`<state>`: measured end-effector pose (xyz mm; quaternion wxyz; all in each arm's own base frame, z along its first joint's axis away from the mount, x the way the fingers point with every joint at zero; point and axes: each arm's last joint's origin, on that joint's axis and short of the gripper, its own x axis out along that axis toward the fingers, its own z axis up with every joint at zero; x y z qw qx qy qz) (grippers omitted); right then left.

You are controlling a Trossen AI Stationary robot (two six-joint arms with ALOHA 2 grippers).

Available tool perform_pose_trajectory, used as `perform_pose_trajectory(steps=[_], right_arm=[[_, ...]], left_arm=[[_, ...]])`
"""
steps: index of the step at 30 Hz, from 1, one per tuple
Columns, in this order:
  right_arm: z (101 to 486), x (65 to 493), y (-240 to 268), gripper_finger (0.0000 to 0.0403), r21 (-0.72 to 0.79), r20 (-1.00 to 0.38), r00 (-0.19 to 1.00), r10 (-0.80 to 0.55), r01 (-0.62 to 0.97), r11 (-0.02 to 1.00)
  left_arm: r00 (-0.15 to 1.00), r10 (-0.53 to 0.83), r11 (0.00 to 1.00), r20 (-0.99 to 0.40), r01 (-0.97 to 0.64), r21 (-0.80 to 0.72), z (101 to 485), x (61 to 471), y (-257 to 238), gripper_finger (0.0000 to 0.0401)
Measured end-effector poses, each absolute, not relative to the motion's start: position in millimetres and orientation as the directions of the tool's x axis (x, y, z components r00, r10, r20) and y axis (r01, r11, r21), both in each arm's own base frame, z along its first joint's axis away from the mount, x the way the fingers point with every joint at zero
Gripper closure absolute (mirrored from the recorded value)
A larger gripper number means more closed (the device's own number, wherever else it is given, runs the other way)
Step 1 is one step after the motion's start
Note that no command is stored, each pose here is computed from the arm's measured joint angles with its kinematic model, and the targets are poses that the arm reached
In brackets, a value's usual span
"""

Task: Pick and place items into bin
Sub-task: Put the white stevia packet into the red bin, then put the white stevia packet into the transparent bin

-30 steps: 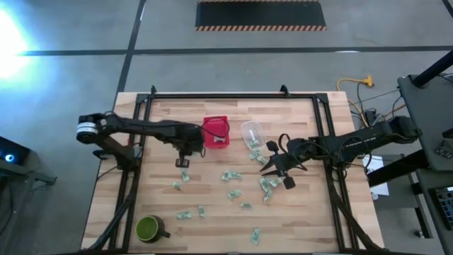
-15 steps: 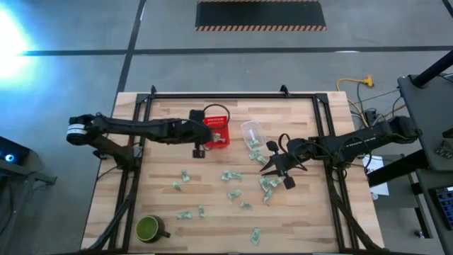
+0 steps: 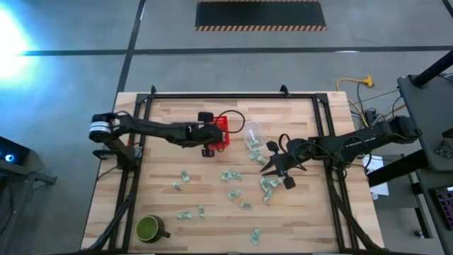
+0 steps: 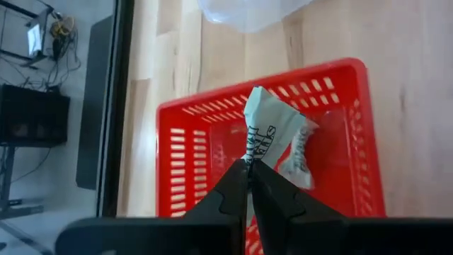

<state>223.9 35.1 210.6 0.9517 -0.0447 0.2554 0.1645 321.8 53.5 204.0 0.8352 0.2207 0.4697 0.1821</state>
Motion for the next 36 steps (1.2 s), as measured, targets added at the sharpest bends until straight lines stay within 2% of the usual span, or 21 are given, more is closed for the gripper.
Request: perform_pose_trajectory(steps=[13,19,29,36], right_arm=[[208,223,35,0.0344,0.002,-0.518,0.808,0.282,-0.328,0.945],[202,220,32,0.0344,-0.012,-0.569,0.797,0.204,-0.256,0.967],[199,218,32,0.0346,0.019,-0.583,0.786,0.203,-0.236,0.972],[188,208,38,0.0346,0.084,-0.692,0.689,0.217,-0.222,0.971]], left_arm=[[0.492,0.519,0.820,-0.699,-0.058,0.569,207,329,55,0.0399],[0.477,0.517,0.822,-0.711,-0.045,0.568,206,328,55,0.0397],[0.459,0.562,0.793,-0.689,-0.061,0.606,207,327,55,0.0317],[0.494,0.555,0.789,-0.669,-0.058,0.612,216,325,43,0.0304]])
